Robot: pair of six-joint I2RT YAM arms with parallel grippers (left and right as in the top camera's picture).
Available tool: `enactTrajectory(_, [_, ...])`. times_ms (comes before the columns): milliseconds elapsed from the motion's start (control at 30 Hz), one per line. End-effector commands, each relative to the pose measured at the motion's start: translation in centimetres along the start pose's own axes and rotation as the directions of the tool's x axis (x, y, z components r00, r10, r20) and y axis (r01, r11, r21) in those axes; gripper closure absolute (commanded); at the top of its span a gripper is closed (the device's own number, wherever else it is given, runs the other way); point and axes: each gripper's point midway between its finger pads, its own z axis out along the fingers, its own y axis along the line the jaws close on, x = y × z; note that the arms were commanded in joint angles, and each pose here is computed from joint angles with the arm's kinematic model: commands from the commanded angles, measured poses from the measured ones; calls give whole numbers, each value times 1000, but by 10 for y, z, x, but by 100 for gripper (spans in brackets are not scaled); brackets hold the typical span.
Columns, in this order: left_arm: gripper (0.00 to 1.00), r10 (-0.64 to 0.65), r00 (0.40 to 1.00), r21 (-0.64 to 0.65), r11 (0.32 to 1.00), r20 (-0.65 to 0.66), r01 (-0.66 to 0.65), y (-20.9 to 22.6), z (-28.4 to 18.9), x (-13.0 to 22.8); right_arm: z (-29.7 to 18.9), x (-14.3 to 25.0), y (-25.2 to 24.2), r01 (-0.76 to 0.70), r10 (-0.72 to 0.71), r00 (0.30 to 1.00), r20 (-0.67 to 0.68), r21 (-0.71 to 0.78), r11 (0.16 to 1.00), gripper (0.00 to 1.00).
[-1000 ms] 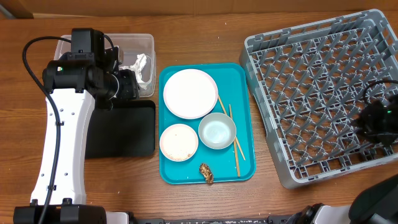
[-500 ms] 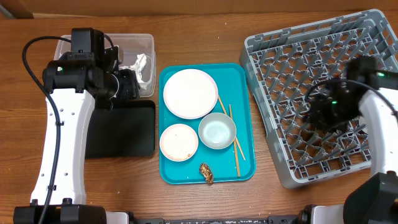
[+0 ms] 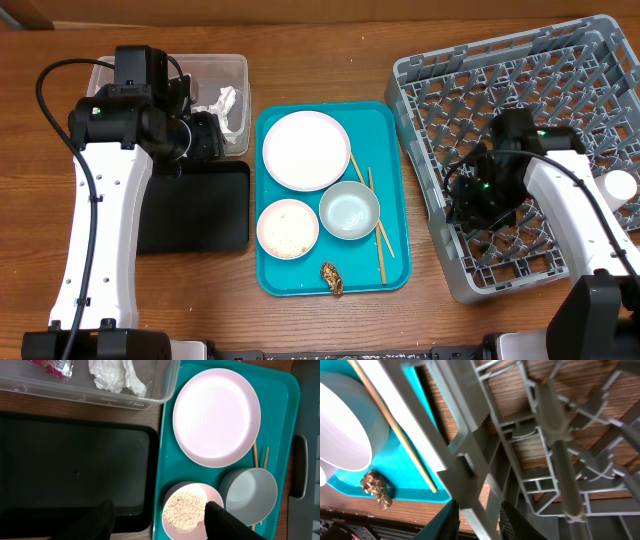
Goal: Sort waste into correct bins and load items into the dishwasher
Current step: 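Move the right gripper over the rack toward the teal tray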
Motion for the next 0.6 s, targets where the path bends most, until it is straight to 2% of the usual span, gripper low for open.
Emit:
enactTrajectory(0, [40, 3, 1000, -1, 1000, 19, -3, -2, -5, -4, 0, 3, 8, 37, -37, 999, 9, -6, 999, 70])
enactTrajectory(567, [41, 3, 1000, -2, 1000, 18, -3, -2, -5, -3, 7, 0, 24, 86, -85, 996, 26, -40, 995, 68])
